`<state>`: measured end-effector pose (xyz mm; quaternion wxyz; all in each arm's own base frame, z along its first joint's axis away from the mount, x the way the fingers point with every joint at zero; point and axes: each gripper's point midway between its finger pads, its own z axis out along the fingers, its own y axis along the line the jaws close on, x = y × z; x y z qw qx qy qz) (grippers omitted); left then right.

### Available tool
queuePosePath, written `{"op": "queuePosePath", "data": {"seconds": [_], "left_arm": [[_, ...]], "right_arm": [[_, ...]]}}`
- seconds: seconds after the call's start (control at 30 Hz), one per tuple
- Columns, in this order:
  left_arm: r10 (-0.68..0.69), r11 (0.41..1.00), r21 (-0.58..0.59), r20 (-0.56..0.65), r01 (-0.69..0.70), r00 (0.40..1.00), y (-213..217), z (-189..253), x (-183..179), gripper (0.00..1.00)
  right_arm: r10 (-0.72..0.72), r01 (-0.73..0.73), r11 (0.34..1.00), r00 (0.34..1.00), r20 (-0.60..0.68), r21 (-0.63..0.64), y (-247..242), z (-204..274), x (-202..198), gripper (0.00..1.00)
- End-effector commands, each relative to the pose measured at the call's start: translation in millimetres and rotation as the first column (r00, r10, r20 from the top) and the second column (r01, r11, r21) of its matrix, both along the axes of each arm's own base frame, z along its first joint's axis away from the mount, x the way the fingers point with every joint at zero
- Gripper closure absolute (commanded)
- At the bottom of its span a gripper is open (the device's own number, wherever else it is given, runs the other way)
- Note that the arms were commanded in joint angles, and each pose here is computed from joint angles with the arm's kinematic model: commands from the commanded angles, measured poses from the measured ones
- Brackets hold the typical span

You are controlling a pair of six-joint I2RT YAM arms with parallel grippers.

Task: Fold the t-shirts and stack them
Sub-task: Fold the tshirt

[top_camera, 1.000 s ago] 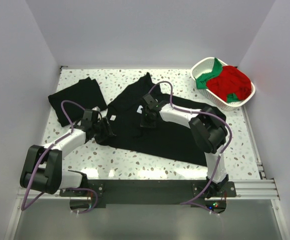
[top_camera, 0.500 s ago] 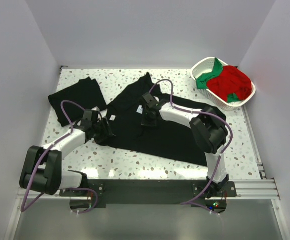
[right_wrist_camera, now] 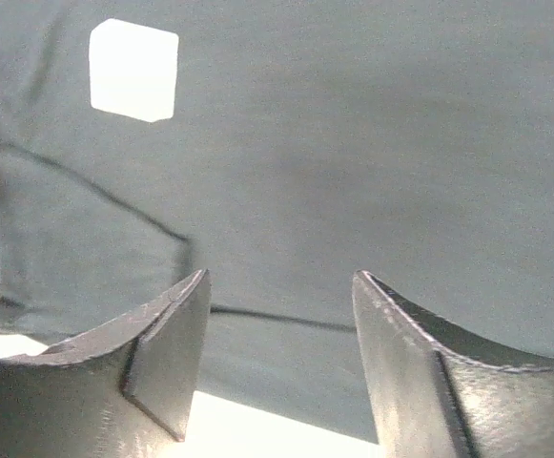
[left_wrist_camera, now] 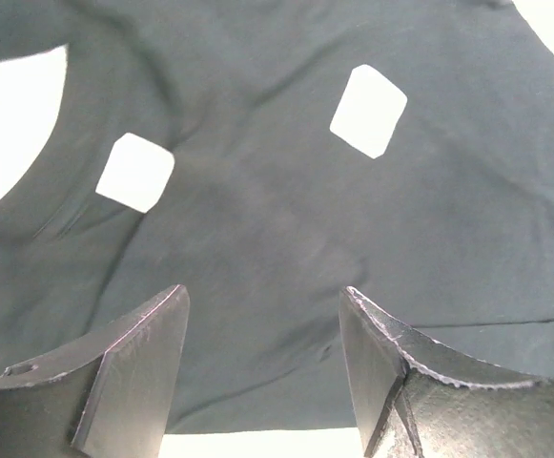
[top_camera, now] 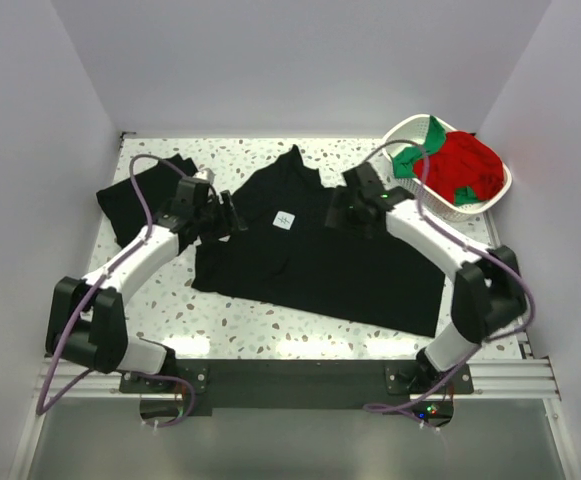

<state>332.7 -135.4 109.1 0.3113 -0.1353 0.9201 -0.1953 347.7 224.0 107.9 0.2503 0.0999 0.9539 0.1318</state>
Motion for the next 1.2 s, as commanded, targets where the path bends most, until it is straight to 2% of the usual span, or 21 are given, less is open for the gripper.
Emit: {"op": "queuePosePath", "data": {"seconds": [0.0,0.03,0.1,0.2,0.3,0.57,0.67,0.83,1.17], "left_arm": [[-0.064,0.998,-0.015,0.030,0.064,0.998,-20.2,2.4,20.8,0.31],[-0.079,0.996,-0.026,0.018,0.080,0.997,-26.0,-2.7,24.9,0.31],[-0.104,0.993,-0.047,0.029,0.105,0.994,-34.8,-5.4,31.4,0.30],[-0.135,0.987,-0.081,0.034,0.137,0.990,-45.3,-14.0,39.2,0.30],[-0.176,0.977,-0.109,0.064,0.182,0.982,-59.4,-17.5,46.1,0.30],[-0.217,0.963,-0.138,0.109,0.231,0.970,-81.0,-31.6,55.7,0.29],[-0.204,0.969,-0.131,0.059,0.210,0.977,-76.6,-51.2,48.4,0.29],[-0.130,0.990,-0.072,-0.097,0.123,0.987,-54.2,-90.8,18.1,0.29],[-0.055,0.998,-0.017,-0.205,0.052,0.977,-22.5,-110.9,-45.4,0.29]], "right_arm": [[-0.050,0.048,0.998,0.998,-0.042,-0.049,-54.1,3.2,-31.1,0.33],[-0.067,0.059,0.995,0.993,-0.096,-0.076,-70.0,-14.4,-49.5,0.32],[-0.114,0.110,0.993,0.989,-0.098,-0.047,-91.2,-12.8,-61.8,0.28],[-0.169,0.164,0.985,0.974,-0.154,-0.048,-117.9,-39.6,-93.3,0.24],[-0.206,0.202,0.978,0.961,-0.185,-0.041,-130.1,-53.6,-106.1,0.19],[-0.229,0.222,0.973,0.936,-0.266,-0.056,-139.5,-84.4,-114.9,0.18],[-0.227,0.214,0.974,0.927,-0.297,-0.076,-142.4,-95.9,-119.4,0.18],[-0.234,0.208,0.972,0.910,-0.341,-0.113,-149.2,-108.2,-127.1,0.18],[-0.229,0.179,0.971,0.885,-0.405,-0.157,-157.8,-117.8,-143.3,0.17]]}}
